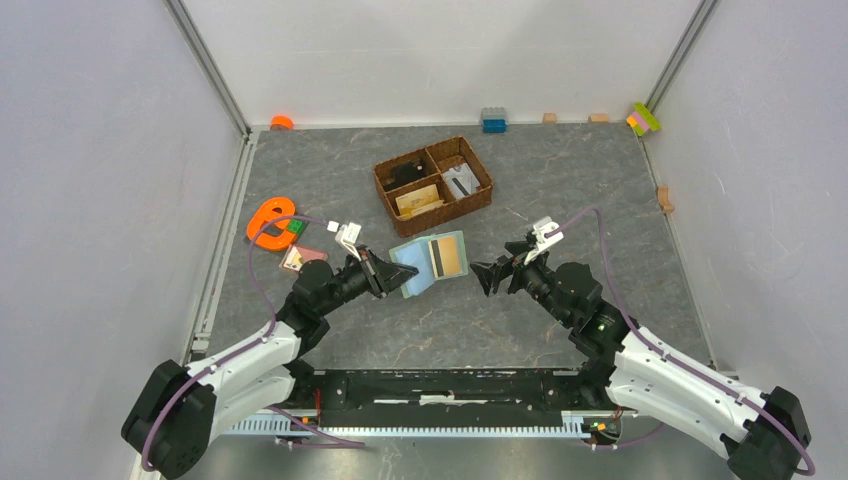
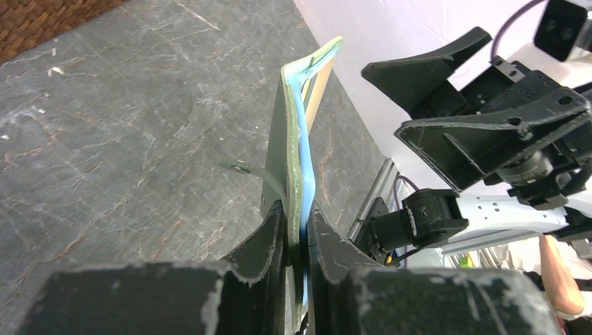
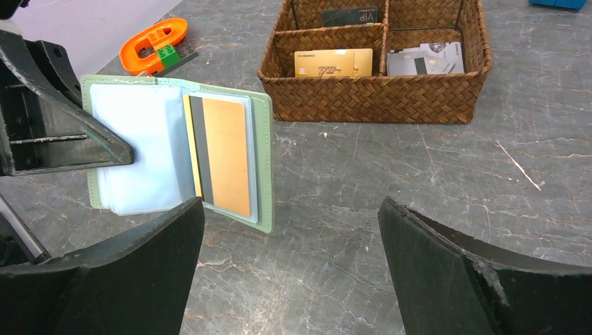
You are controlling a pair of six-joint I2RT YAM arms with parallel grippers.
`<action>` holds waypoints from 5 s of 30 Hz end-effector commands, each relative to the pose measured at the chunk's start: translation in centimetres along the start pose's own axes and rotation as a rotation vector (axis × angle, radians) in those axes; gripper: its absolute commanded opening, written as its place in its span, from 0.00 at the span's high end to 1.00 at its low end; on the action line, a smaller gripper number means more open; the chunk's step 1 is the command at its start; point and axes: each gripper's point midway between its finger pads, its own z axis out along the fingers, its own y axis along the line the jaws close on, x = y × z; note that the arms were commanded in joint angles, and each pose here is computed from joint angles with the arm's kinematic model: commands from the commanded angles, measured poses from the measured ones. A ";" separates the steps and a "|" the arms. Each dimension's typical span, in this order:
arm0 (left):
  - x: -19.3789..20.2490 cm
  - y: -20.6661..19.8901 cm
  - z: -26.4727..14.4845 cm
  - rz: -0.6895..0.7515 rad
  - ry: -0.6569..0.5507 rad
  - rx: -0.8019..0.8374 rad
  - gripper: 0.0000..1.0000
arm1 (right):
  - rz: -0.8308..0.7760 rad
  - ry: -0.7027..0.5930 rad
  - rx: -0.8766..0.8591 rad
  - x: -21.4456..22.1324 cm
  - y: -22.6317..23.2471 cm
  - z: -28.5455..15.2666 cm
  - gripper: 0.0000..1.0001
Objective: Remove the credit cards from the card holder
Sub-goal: Remove the credit card from the card holder.
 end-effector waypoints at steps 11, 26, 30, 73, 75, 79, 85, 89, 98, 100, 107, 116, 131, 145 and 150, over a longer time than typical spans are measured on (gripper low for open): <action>-1.8 -4.7 0.3 0.076 -0.036 0.204 0.98 | 0.024 0.023 -0.010 1.1 -0.1 0.6 0.02; -1.3 -4.9 1.0 0.079 0.016 0.212 0.98 | 0.121 0.038 -0.204 2.6 -1.2 0.8 0.02; -1.1 -5.0 1.4 0.058 0.037 0.224 0.98 | 0.110 -0.033 -0.315 1.5 0.7 -0.1 0.02; -2.5 3.2 1.0 0.055 -0.036 -0.304 0.45 | 0.176 0.047 -0.343 2.9 1.2 0.5 1.00; -3.0 3.5 0.5 0.056 -0.063 -0.335 0.37 | 0.186 0.066 -0.333 3.3 1.1 0.7 1.00; -4.6 3.9 -1.2 0.062 -0.161 -0.396 0.29 | 0.194 0.085 -0.325 3.5 0.9 0.9 1.00; -3.3 -4.5 -0.2 0.158 -0.110 0.093 0.57 | 0.196 0.079 -0.352 3.3 1.4 0.8 1.00; -1.3 -6.3 1.5 0.160 0.022 0.190 0.69 | 0.219 0.061 -0.434 2.6 2.8 0.3 1.00; 1.2 -6.8 3.3 0.117 0.113 0.245 0.63 | 0.265 0.038 -0.585 1.5 5.2 -0.9 1.00; 1.6 -6.9 3.5 0.106 0.132 0.252 0.63 | 0.269 0.033 -0.611 1.2 5.6 -1.2 1.00; 1.9 -7.3 3.6 0.093 0.143 0.280 0.61 | 0.264 0.029 -0.688 0.6 7.0 -1.9 1.00; 1.8 -8.7 3.2 0.090 0.142 0.358 0.69 | 0.285 0.030 -0.754 0.3 8.0 -2.6 1.00; 1.5 -9.7 2.5 0.080 0.112 0.414 0.98 | 0.314 0.018 -0.776 0.3 8.3 -2.8 0.73; 1.2 -8.2 2.5 0.082 0.109 0.337 0.98 | 0.287 -0.023 -0.658 0.1 6.6 -2.2 1.00; 0.7 -7.6 2.4 0.077 0.083 0.311 0.98 | 0.302 -0.025 -0.645 0.1 6.2 -2.2 1.00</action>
